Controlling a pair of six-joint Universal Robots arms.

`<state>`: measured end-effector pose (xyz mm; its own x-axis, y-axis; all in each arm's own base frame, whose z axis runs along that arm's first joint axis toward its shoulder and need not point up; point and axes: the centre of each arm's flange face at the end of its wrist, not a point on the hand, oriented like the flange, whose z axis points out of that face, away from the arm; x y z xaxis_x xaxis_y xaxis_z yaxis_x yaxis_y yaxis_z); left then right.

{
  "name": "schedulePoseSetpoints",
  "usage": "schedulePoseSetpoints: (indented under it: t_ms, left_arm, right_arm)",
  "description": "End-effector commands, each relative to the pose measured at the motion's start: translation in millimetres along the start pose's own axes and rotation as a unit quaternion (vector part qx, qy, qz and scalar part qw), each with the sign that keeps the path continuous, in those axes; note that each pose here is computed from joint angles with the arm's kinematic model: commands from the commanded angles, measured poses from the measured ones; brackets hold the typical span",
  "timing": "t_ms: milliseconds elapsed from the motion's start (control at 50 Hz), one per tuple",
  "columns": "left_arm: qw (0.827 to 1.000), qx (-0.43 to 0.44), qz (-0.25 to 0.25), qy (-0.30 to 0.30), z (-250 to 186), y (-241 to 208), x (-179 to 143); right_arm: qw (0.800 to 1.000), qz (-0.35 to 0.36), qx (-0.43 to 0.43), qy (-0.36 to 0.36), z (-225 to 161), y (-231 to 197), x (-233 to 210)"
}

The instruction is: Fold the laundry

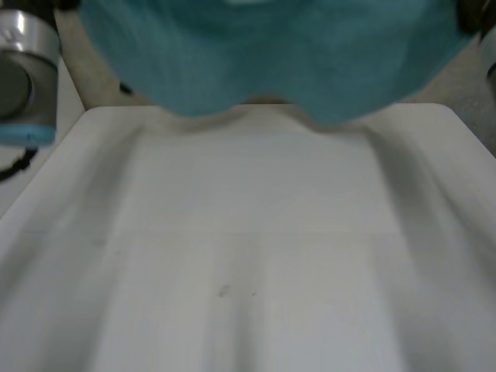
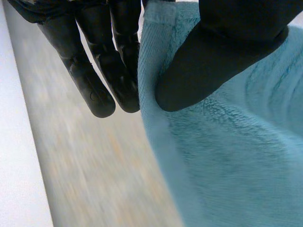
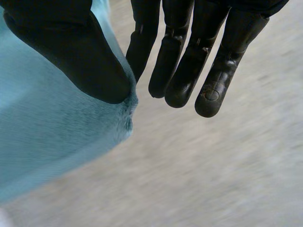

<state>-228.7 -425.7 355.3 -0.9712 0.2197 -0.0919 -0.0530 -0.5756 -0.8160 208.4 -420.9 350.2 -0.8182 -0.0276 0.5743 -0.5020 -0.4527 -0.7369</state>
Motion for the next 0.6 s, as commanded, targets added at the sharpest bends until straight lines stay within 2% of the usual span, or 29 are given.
schedulePoseSetpoints:
  t_ms: [20,40,80,100,140,240,320,420,460,600]
  left_arm:
    - [0.986,-0.164,-0.036,0.004,-71.5,95.0,6.8]
    - [0.986,-0.165,-0.036,0.004,-71.7,95.2,6.8]
    - [0.975,-0.218,-0.038,0.006,-99.1,119.1,10.3]
    - [0.975,-0.219,-0.039,0.006,-99.2,119.2,10.3]
    - [0.966,-0.257,-0.039,0.007,-120.7,129.7,11.8]
    - [0.959,-0.28,-0.038,0.004,-131.0,120.9,8.1]
    - [0.955,-0.293,-0.037,0.002,-134.9,107.8,5.8]
    - [0.948,-0.315,-0.033,-0.015,-141.4,86.6,-10.2]
    - [0.943,-0.331,-0.031,-0.028,-147.9,70.2,-20.7]
    - [0.924,-0.382,-0.019,-0.025,-165.7,43.3,-38.4]
  right_arm:
    - [0.981,0.068,-0.1,-0.152,-49.3,71.6,-68.6]
    - [0.981,0.068,-0.1,-0.152,-49.4,71.8,-68.8]
    - [0.963,0.095,-0.17,-0.186,-69.0,105.4,-89.4]
    - [0.963,0.095,-0.17,-0.187,-69.1,105.5,-89.5]
    - [0.945,0.113,-0.225,-0.207,-84.8,126.2,-94.9]
    - [0.935,0.122,-0.258,-0.212,-93.8,133.2,-89.0]
    - [0.933,0.132,-0.268,-0.199,-94.1,129.1,-74.0]
    - [0.921,0.152,-0.299,-0.198,-102.9,115.6,-53.3]
    - [0.907,0.157,-0.328,-0.213,-113.6,105.0,-36.3]
    - [0.888,0.112,-0.355,-0.27,-136.2,74.0,5.5]
